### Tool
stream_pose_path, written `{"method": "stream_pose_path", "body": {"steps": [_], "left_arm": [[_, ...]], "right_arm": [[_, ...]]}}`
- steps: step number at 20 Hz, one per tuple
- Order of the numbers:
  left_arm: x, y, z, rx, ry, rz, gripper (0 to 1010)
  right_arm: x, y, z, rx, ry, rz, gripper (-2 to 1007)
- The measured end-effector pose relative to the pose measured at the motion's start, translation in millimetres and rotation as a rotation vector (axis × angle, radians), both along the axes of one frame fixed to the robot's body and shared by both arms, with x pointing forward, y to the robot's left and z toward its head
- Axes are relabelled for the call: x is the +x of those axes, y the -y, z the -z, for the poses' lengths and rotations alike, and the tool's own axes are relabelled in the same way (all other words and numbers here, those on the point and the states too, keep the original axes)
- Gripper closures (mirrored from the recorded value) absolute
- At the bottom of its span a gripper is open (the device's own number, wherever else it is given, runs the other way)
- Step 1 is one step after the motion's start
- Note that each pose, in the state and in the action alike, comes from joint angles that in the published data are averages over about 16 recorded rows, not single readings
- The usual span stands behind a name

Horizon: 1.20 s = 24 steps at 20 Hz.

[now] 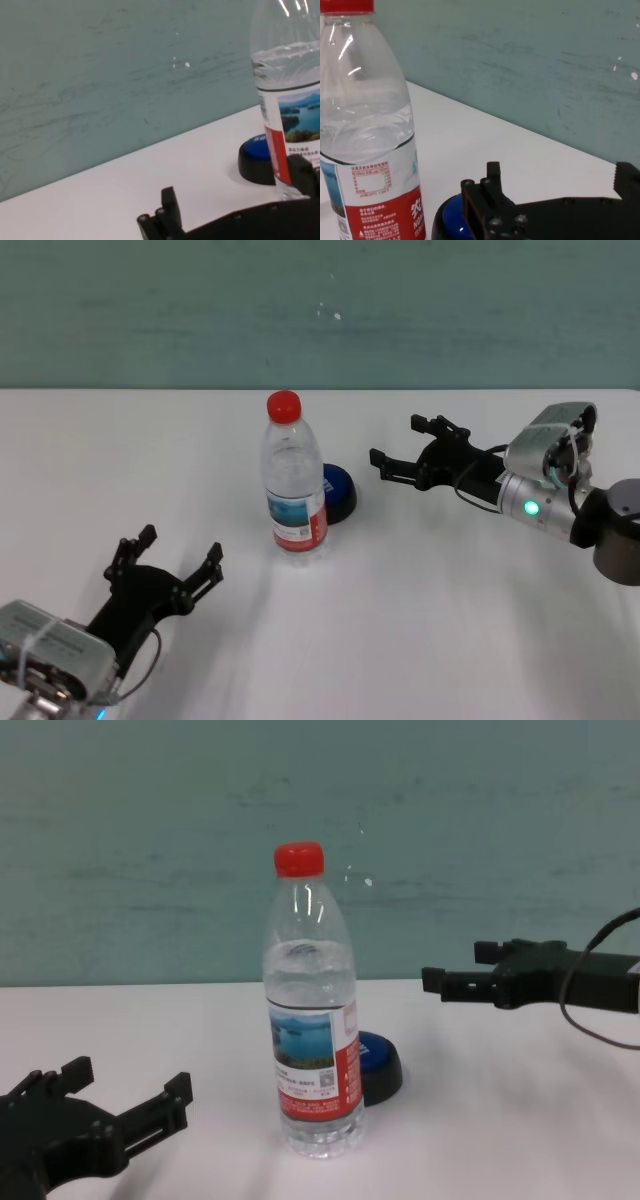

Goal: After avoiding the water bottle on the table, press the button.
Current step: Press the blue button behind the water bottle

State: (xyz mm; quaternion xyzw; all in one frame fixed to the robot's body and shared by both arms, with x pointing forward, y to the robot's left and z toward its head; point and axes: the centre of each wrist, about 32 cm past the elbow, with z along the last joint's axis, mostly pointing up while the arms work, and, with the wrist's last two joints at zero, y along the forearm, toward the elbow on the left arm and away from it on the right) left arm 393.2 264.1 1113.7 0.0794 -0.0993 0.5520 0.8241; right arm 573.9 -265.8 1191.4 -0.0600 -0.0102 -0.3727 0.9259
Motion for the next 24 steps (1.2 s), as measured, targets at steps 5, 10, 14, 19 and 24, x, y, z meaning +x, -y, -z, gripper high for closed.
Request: {"method": "stream_pose_path", "body": {"steps": [5, 10, 14, 19, 24], "left_arm": [[0.0, 0.0, 0.0, 0.0, 0.0, 0.0, 10], [0.0, 0.0, 0.0, 0.0, 0.0, 0.0, 10], [0.0, 0.0, 0.0, 0.0, 0.0, 0.0, 10], [0.0, 0.0, 0.0, 0.0, 0.0, 0.0, 10], [0.0, 0.0, 0.0, 0.0, 0.0, 0.0, 10]], "right_arm": [[1.3, -0.5, 3.4, -0.004, -0.005, -0.003, 1], [3.6, -1.3, 6.9, -0.012, -0.013, -0.009, 1], [6.6, -2.0, 9.2, -0.019, -0.02, -0.016, 1], [10.9, -3.1, 10.9, -0.027, -0.026, -0.024, 1], [16.0, -4.2, 10.6, -0.031, -0.027, -0.031, 1]]}}
